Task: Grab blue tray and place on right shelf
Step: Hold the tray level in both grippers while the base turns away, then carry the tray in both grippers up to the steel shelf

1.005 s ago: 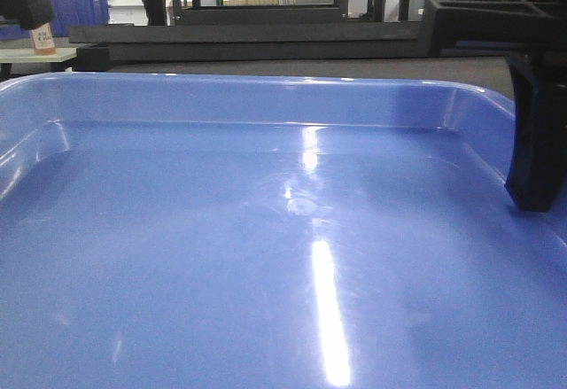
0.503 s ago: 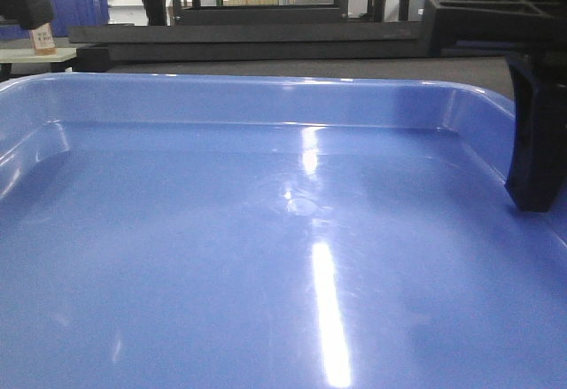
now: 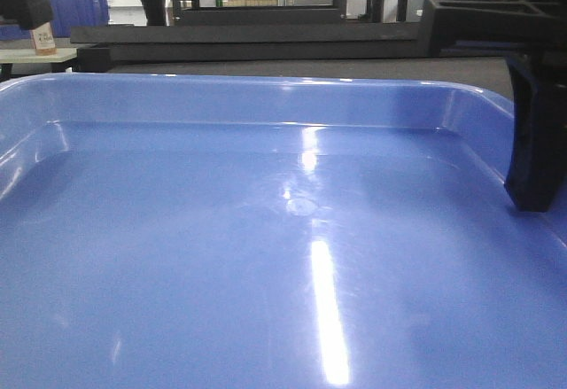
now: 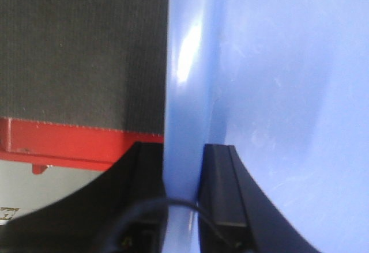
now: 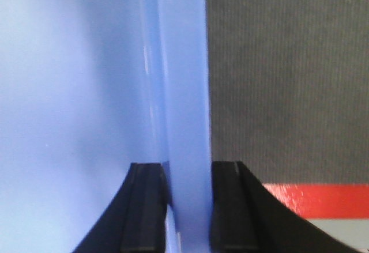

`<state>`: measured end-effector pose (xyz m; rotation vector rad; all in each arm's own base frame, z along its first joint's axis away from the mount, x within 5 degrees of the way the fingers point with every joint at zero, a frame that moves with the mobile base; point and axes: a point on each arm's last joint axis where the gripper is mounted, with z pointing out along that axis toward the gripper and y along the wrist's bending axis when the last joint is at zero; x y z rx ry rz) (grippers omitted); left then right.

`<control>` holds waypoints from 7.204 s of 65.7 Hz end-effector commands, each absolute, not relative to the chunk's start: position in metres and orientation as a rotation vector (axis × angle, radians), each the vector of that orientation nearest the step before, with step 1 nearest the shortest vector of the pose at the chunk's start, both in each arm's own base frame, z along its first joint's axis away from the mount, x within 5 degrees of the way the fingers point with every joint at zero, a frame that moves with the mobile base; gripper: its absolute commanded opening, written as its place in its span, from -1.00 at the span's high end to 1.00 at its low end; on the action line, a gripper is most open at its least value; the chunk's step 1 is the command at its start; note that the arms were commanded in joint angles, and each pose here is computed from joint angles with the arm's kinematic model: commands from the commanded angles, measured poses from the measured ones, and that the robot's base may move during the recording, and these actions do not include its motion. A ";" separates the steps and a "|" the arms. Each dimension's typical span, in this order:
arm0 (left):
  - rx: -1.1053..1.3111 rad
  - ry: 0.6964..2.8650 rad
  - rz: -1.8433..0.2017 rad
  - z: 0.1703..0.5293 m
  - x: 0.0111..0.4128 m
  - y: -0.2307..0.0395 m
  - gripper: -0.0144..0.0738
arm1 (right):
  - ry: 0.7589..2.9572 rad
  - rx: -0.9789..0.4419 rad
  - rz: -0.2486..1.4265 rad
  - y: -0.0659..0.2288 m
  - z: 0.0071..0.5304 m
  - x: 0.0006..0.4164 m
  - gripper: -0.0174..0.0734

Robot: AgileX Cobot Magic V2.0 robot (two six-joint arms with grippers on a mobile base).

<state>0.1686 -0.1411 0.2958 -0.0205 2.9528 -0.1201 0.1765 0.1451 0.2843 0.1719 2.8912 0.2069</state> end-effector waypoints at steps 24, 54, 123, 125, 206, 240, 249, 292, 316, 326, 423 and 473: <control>-0.053 2.911 -0.181 0.309 0.166 -0.142 0.78 | 2.825 0.185 0.301 0.147 0.300 0.175 0.12; -0.091 2.972 -0.297 0.309 0.160 -0.148 0.78 | 2.825 0.185 0.301 0.147 0.300 0.175 0.12; -0.095 2.984 -0.302 0.309 0.159 -0.149 0.78 | 2.825 0.185 0.301 0.147 0.300 0.175 0.12; -0.095 2.984 -0.302 0.309 0.159 -0.149 0.78 | 2.825 0.185 0.301 0.147 0.300 0.175 0.12; -0.095 2.985 -0.301 0.308 0.158 -0.148 0.78 | 2.825 0.185 0.301 0.147 0.300 0.175 0.12; -0.094 2.989 -0.295 0.308 0.158 -0.148 0.78 | 2.826 0.185 0.300 0.147 0.300 0.175 0.12; -0.094 2.989 -0.295 0.308 0.158 -0.148 0.78 | 2.826 0.185 0.300 0.147 0.300 0.175 0.12; -0.094 2.991 -0.294 0.308 0.158 -0.148 0.78 | 2.826 0.185 0.300 0.147 0.299 0.176 0.12; -0.094 2.991 -0.294 0.308 0.158 -0.148 0.78 | 2.826 0.185 0.300 0.147 0.299 0.176 0.12; -0.094 2.991 -0.294 0.308 0.158 -0.148 0.78 | 2.826 0.185 0.300 0.147 0.299 0.176 0.12; -0.094 2.991 -0.294 0.308 0.158 -0.148 0.78 | 2.826 0.186 0.300 0.147 0.299 0.176 0.12; -0.095 2.991 -0.295 0.308 0.158 -0.148 0.78 | 2.826 0.186 0.300 0.147 0.299 0.176 0.12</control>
